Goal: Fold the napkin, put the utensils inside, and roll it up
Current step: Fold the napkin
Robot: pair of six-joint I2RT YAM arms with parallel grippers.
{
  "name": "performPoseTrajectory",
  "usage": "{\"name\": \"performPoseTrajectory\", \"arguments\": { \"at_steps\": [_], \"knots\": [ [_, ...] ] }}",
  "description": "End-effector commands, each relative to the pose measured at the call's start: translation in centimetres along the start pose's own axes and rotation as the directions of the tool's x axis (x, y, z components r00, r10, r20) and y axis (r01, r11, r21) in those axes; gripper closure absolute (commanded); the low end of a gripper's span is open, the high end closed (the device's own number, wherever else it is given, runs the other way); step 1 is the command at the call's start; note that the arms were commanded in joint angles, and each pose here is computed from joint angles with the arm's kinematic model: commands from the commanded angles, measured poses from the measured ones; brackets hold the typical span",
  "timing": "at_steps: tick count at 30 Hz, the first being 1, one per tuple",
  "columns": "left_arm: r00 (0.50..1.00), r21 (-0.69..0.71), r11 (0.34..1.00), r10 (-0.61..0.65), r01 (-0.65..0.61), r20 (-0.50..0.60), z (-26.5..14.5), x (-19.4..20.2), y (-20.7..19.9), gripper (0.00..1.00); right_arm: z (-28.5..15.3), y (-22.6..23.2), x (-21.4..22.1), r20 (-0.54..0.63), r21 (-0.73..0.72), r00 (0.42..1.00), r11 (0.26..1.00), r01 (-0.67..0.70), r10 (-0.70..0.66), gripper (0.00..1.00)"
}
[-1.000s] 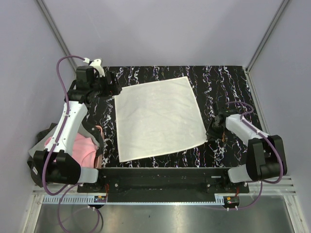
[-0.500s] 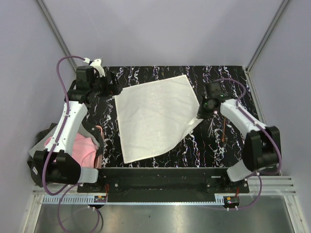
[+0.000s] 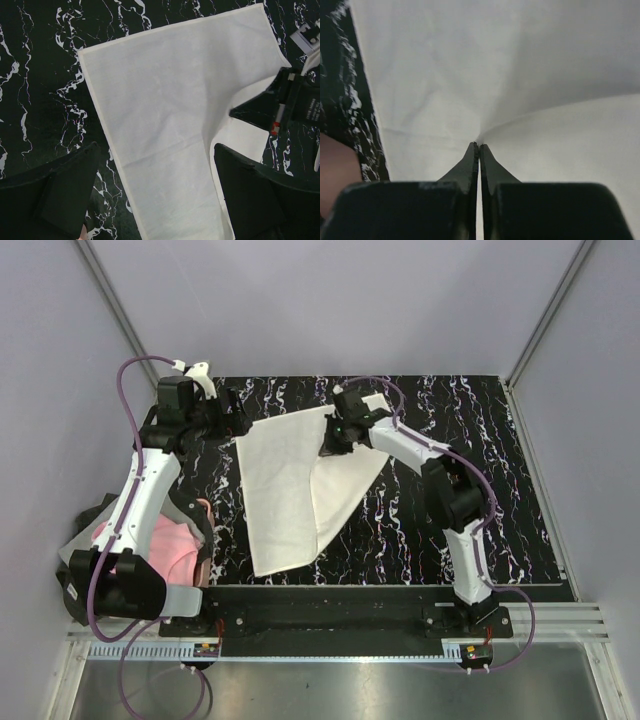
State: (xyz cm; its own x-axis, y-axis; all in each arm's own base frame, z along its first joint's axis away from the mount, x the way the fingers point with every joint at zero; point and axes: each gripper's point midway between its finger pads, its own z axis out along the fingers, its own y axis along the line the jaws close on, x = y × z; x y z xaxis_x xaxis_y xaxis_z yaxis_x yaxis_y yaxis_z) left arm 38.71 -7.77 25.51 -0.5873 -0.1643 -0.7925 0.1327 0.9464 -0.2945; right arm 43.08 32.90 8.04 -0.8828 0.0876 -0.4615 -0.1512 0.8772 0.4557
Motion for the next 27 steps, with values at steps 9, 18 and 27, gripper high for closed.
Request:
{"name": "performPoseTrajectory", "arguments": {
  "at_steps": [9, 18, 27],
  "knots": [
    [0.997, 0.037, 0.999, 0.009, -0.012, 0.076, -1.0, -1.8, -0.9, 0.01, 6.0, 13.0, -6.8, 0.16, -0.385, 0.986, 0.922, 0.029, 0.036, 1.0],
    [0.998, 0.045, 0.999, 0.004, -0.007, 0.068, -0.7, -1.7, -1.0, 0.01, 9.2, 17.2, -7.7, 0.195, -0.499, 0.977, 0.866, 0.029, 0.08, 1.0],
    [0.998, 0.049, 0.999, -0.001, -0.002, 0.063, -0.6, -1.5, -1.0, 0.01, 9.4, 20.4, -9.0, 0.268, -0.628, 0.946, 0.778, 0.029, 0.181, 1.0]
  ]
}}
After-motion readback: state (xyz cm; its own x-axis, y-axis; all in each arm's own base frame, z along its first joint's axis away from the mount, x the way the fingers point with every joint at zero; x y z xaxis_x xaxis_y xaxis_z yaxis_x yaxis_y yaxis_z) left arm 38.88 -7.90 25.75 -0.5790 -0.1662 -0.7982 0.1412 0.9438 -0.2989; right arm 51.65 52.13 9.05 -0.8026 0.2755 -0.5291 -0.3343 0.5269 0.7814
